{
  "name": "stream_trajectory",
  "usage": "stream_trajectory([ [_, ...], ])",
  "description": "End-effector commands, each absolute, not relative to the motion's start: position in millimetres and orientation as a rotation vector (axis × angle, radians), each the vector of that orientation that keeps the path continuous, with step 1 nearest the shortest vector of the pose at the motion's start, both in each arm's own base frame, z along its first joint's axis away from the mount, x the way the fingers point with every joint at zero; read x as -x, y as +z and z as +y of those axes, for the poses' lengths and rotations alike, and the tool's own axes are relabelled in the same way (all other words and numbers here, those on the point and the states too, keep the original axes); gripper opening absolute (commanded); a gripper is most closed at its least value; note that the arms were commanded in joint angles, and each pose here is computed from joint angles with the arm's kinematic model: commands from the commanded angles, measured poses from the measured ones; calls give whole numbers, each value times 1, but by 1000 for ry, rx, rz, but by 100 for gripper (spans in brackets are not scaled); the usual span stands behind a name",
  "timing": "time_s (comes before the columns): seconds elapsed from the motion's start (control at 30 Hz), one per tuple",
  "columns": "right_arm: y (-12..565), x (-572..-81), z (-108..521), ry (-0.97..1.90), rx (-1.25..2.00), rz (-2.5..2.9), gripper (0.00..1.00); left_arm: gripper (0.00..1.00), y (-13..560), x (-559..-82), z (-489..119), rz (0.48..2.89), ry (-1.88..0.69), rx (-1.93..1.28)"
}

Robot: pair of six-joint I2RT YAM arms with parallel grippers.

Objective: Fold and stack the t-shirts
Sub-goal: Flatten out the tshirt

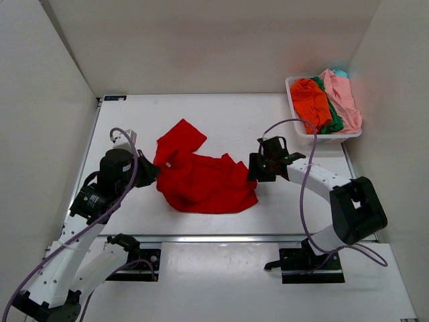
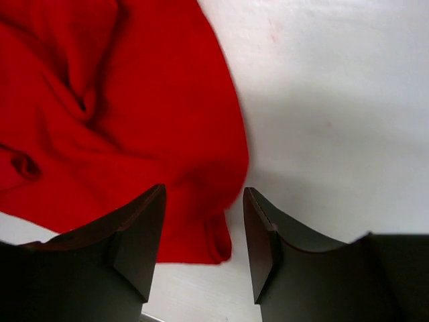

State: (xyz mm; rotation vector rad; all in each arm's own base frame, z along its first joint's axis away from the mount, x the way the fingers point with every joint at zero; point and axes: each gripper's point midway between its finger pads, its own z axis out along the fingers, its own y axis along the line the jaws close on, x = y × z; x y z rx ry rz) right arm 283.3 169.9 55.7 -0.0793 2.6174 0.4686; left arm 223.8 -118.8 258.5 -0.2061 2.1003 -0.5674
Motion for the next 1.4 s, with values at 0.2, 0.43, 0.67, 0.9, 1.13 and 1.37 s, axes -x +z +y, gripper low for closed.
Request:
stream_trajectory([
  [0.2, 46, -303, 183, 389, 125, 2610, 48, 0, 230, -210, -78, 2171, -363, 261],
  [0.43, 68, -356, 184, 399, 131, 2528, 38, 0, 235, -206, -46, 2144, -204, 363],
  [0.67, 58, -389, 188, 387, 165, 2532, 49, 0, 240, -196, -28, 2110, -148, 391],
  [0.9, 43, -381, 208, 474, 207, 2571, 49, 0, 227, -195, -32, 2126, -170, 397],
  [1.13, 26, -362, 228, 561, 281, 2597, 48, 0, 220, -197, -33, 2133, -166, 381],
  [1.37, 31, -372, 225, 481, 357, 2624, 0, 0, 214, -198, -31, 2136, -151, 383],
])
